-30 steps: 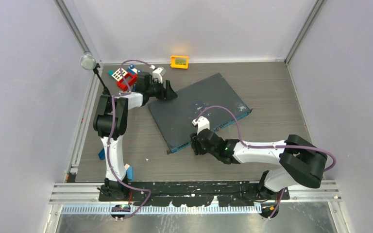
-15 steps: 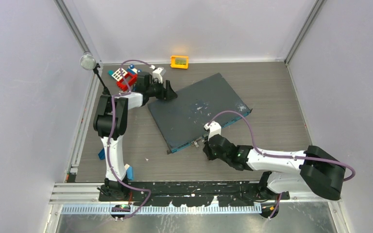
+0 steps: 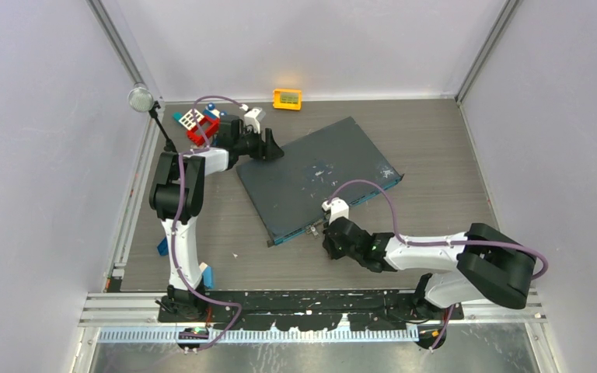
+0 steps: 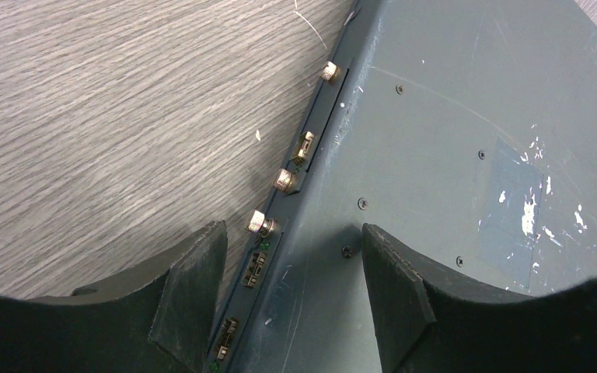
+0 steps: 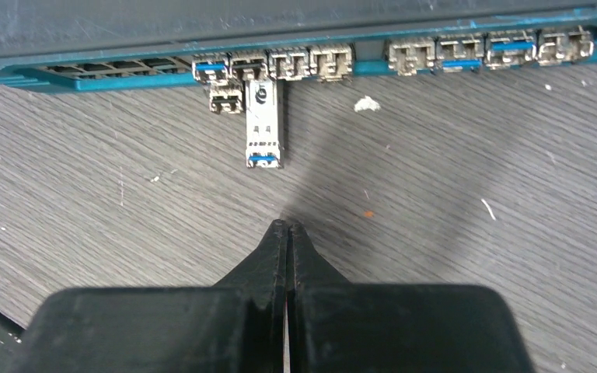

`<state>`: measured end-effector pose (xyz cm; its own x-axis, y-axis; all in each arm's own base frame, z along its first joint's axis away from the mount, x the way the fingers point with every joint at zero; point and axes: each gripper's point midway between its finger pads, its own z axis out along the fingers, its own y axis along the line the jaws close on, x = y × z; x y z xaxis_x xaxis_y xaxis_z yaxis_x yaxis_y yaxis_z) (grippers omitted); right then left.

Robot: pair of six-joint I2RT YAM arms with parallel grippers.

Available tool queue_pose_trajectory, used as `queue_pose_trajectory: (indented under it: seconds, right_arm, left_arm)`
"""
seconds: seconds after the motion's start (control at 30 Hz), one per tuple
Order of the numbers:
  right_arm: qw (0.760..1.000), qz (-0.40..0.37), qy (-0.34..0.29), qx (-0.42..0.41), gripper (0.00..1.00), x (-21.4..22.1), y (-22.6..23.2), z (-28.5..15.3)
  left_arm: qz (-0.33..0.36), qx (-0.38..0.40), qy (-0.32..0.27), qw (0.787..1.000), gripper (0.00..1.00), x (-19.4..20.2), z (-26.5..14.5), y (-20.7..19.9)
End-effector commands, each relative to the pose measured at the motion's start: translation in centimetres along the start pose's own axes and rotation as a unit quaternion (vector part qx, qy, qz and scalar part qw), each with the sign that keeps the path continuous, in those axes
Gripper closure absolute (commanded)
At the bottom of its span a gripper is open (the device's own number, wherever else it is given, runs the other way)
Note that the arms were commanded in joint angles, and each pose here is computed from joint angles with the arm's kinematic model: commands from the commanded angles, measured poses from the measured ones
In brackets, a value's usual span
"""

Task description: Insert the plug into the switch port

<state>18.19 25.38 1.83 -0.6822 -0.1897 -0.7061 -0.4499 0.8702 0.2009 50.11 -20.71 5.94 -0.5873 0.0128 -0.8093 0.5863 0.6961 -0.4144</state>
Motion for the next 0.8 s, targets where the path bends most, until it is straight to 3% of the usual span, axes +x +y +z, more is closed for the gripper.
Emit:
queue_pose_trajectory:
  seconds: [0.0,0.77]
  right_arm:
    - [0.999,0.017,-0.033,-0.01,1.0,-2.3,1.2,0.7]
    - [0.997,0.022,-0.072,0.023,1.0,-4.5,1.2,3.5]
  left_arm:
    - [0.019,0.004,-0.002,1.0,0.35,-0.5,0.1,-0.1]
    - [0.02,0.004,-0.002,1.0,0.35,-0.6,0.1,-0.2]
